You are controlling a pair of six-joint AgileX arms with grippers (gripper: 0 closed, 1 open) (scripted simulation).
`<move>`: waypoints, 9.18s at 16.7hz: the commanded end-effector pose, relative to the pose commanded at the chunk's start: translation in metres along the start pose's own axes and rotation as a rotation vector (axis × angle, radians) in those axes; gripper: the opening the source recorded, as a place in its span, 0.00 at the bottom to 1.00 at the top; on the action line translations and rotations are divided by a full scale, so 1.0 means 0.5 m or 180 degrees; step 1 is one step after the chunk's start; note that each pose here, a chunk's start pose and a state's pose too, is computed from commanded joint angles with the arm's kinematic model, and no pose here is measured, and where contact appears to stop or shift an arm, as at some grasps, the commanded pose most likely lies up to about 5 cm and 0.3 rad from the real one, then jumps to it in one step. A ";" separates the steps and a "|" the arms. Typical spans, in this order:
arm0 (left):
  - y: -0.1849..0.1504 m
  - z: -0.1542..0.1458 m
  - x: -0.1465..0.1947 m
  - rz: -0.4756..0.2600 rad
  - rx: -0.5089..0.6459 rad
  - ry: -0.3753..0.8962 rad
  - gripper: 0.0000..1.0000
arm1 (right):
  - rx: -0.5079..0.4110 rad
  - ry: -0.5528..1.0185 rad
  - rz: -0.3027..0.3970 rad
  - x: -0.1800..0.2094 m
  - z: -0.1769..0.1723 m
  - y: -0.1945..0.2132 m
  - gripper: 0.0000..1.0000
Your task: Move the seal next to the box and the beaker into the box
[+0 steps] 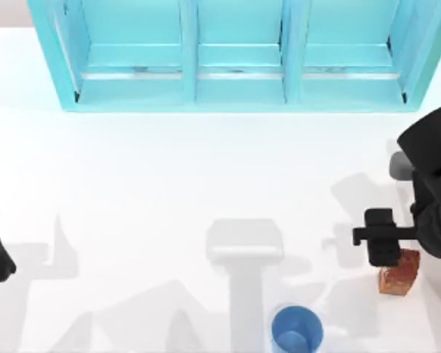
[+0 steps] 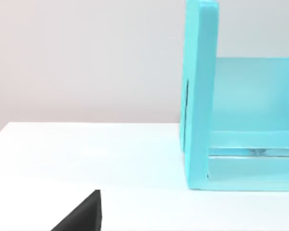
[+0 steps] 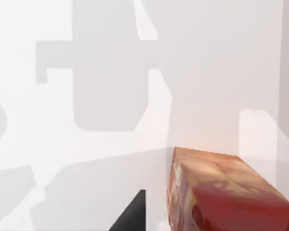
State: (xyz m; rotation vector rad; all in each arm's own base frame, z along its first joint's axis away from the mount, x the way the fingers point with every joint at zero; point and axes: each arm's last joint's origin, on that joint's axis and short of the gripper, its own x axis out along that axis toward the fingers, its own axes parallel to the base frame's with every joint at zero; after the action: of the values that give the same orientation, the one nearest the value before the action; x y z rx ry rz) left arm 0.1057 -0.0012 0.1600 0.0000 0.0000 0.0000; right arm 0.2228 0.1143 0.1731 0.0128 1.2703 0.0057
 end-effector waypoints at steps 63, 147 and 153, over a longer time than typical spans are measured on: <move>0.000 0.000 0.000 0.0000 0.0000 0.0000 1.00 | 0.0016 0.0956 -0.0043 0.047 -0.109 0.223 0.55; 0.000 0.000 0.000 0.0000 0.0000 0.0000 1.00 | 0.0026 0.0914 0.0055 0.008 -0.015 -0.479 0.60; 0.000 0.000 0.000 0.0000 0.0000 0.0000 1.00 | 0.0026 0.0914 0.0055 0.008 -0.015 -0.479 1.00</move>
State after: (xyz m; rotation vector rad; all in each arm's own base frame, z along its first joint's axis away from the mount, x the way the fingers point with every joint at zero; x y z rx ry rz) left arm 0.1057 -0.0012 0.1600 0.0000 0.0000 0.0000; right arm 0.2161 -0.1252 0.1643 0.0308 1.5572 0.0175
